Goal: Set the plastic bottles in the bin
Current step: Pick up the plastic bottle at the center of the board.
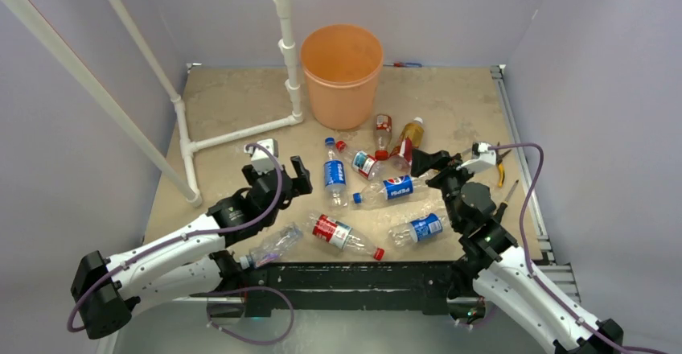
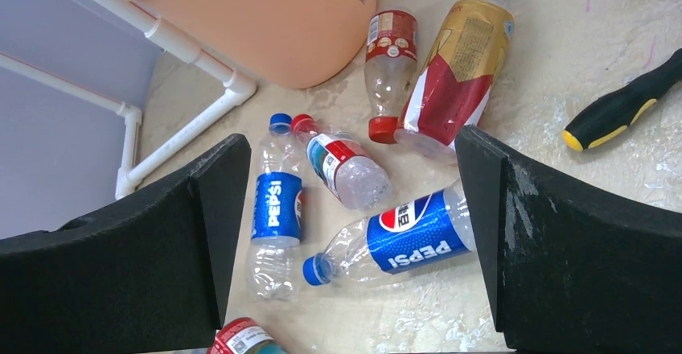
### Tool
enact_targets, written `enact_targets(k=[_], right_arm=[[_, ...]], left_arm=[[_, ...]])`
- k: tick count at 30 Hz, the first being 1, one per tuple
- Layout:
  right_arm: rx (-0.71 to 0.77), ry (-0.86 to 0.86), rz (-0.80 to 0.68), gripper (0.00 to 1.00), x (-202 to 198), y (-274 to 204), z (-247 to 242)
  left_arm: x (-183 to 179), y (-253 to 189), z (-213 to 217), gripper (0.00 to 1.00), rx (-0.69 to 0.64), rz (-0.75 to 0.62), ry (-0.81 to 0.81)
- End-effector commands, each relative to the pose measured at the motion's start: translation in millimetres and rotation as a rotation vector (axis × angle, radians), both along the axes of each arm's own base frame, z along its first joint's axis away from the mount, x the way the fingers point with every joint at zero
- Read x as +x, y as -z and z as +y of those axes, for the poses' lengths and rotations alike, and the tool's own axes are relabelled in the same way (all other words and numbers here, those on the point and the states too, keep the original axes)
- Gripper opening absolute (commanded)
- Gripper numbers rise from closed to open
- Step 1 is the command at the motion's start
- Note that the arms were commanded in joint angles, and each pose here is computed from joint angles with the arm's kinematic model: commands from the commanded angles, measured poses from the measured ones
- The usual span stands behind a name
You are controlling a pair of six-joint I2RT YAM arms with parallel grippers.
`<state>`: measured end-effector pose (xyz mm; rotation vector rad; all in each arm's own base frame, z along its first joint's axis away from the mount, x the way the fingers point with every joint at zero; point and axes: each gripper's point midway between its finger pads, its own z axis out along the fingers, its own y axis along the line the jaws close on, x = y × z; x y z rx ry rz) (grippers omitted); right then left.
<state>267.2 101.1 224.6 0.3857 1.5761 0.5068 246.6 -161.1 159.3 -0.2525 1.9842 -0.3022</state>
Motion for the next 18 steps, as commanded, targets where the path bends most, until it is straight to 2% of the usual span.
enact_targets(k=[1,12,18], right_arm=[[-0.002,-0.023,-0.022,0.98,1,-5,4],[-0.047,-0.071,-0.007,0.96,4,0,15],[-0.076,-0.029,0.079,0.94,11,13,12]], left_arm=[[0,-10,3,0.99,-0.017,-0.020,-0.022],[-3,-8,-6,0.92,0.004,-0.018,0.062],[-11,-9,-13,0.89,0.061,-0.041,0.087]])
